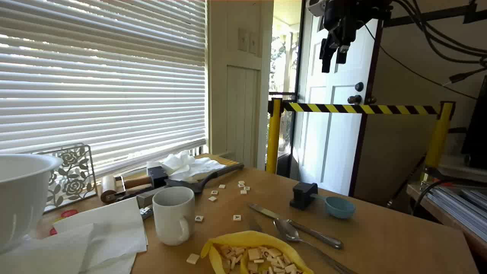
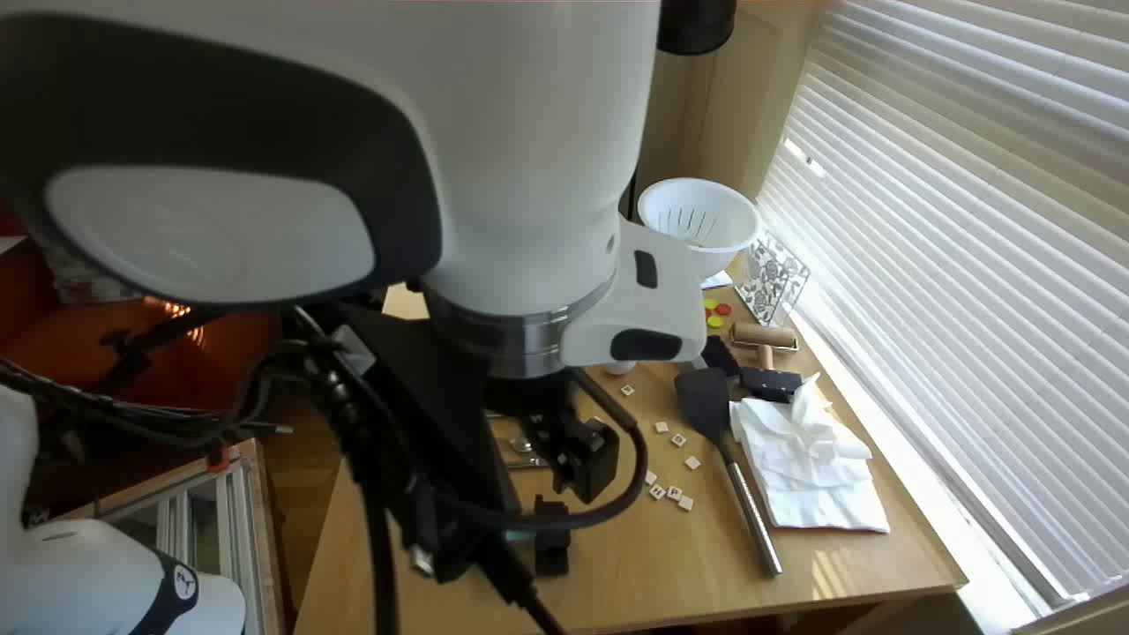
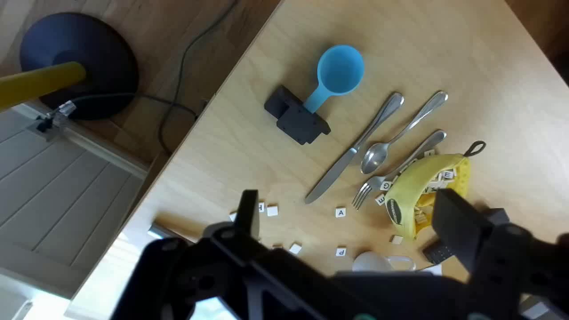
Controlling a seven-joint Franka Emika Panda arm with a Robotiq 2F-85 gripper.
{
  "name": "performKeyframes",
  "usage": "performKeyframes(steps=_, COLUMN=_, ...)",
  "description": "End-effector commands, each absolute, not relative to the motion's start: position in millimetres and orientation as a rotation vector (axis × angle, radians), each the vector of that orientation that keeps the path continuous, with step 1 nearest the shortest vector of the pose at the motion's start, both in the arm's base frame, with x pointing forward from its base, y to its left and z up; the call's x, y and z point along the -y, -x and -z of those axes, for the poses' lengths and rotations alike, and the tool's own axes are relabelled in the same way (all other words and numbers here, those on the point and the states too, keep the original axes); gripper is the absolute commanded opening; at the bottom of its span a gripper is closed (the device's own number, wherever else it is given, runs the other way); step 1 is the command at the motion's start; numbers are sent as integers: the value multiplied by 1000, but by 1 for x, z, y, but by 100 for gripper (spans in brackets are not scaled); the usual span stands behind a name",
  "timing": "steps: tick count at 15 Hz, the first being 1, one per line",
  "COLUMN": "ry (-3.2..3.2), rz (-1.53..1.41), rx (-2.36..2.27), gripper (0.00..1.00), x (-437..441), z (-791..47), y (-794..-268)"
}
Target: Move the colander
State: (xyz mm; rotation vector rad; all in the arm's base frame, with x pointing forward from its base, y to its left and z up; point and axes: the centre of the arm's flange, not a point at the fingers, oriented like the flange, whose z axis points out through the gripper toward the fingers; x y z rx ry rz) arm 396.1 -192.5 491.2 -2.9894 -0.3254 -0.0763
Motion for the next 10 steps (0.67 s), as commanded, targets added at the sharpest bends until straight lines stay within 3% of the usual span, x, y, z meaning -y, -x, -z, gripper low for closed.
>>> performKeyframes(steps=1, ry=2989, rz=76, rx=325, gripper=100, x=192, z=-491, y=-396)
performKeyframes(steps=5, ry=2966, rz=51, rx=385, gripper=100, x=168, z=-492, y=-407)
performKeyframes(steps=10, ry=2812, rz=10, rx=436, gripper=100, x=50, z=-489, y=-443)
